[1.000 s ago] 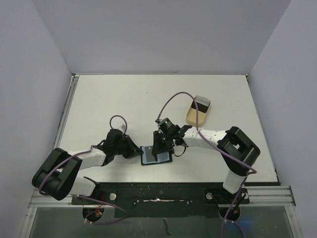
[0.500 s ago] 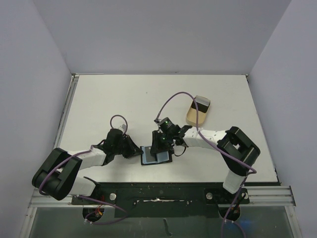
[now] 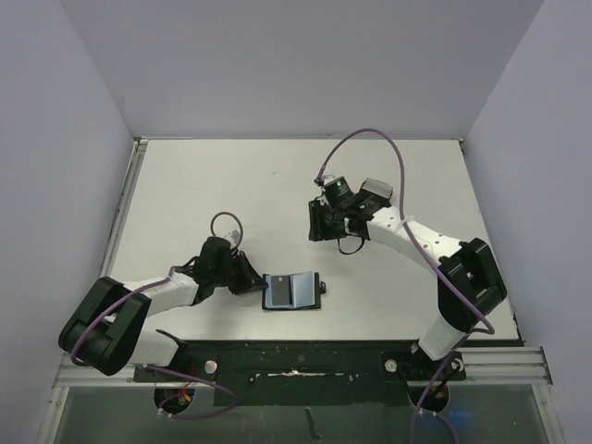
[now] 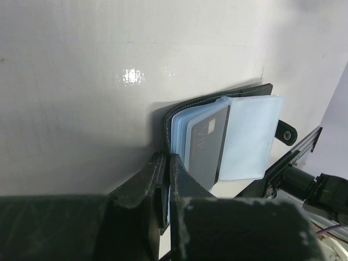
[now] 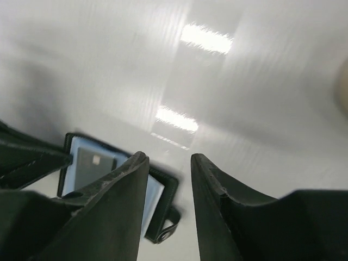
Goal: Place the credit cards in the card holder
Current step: Insert the credit card into the card holder, then pick up the credit card from the storage box.
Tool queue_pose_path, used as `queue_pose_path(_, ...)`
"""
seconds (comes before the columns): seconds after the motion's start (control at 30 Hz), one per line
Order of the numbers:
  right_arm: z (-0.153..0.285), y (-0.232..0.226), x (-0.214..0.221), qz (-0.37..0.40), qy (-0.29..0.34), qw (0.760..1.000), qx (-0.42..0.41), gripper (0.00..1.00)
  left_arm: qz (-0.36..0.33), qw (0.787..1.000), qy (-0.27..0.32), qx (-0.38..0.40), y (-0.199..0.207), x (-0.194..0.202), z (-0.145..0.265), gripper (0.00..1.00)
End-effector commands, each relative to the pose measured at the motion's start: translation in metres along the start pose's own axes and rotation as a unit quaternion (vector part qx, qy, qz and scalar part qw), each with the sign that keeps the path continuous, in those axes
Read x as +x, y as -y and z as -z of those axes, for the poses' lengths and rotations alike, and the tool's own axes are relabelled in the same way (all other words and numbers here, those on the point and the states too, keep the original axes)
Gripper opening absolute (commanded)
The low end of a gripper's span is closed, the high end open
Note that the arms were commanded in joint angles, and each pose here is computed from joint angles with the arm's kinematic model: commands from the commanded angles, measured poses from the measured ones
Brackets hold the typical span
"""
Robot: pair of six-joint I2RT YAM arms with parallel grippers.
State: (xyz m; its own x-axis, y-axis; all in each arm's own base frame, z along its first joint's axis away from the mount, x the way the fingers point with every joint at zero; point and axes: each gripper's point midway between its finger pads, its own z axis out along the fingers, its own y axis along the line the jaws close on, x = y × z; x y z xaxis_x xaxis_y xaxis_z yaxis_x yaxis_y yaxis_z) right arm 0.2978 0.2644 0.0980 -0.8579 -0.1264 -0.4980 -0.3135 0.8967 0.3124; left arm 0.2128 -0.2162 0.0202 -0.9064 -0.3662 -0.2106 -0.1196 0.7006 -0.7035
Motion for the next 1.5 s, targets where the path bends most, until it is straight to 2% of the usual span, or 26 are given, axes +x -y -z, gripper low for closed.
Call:
queue_pose_path(0.0, 0.029, 0.055, -0.042, 0.063, 0.046, 0.990, 0.117, 0.38, -0.035, 0.999, -0.001, 0.038, 0.026, -0.006, 0.007, 0.00)
queue_pose_path(0.17, 0.044, 0.114, -0.084, 0.098, 0.073, 0.969, 0.215, 0.39, -0.041, 0.998, -0.006, 0.052, 0.034, -0.006, 0.011, 0.00)
queue_pose_path(0.37, 0.049, 0.158, -0.120, 0.150, 0.099, 0.955, 0.236, 0.44, -0.046, 0.998, -0.007, 0.049, 0.033, -0.006, 0.011, 0.00)
queue_pose_path(0.57, 0.033, 0.200, -0.128, 0.196, 0.077, 0.938, 0.276, 0.49, -0.034, 0.998, -0.016, 0.056, 0.034, -0.002, 0.008, 0.00)
queue_pose_path(0.73, 0.027, 0.211, -0.147, 0.240, 0.090, 0.925, 0.282, 0.51, -0.030, 0.998, -0.011, 0.051, 0.030, -0.002, 0.008, 0.00)
queue_pose_path(0.9, 0.014, 0.227, -0.153, 0.258, 0.063, 0.918, 0.293, 0.54, -0.027, 0.998, -0.015, 0.054, 0.028, 0.001, 0.006, 0.00)
queue_pose_path(1.47, -0.002, 0.250, -0.152, 0.315, 0.038, 0.895, 0.314, 0.52, -0.027, 0.998, -0.012, 0.056, 0.029, 0.001, 0.008, 0.00)
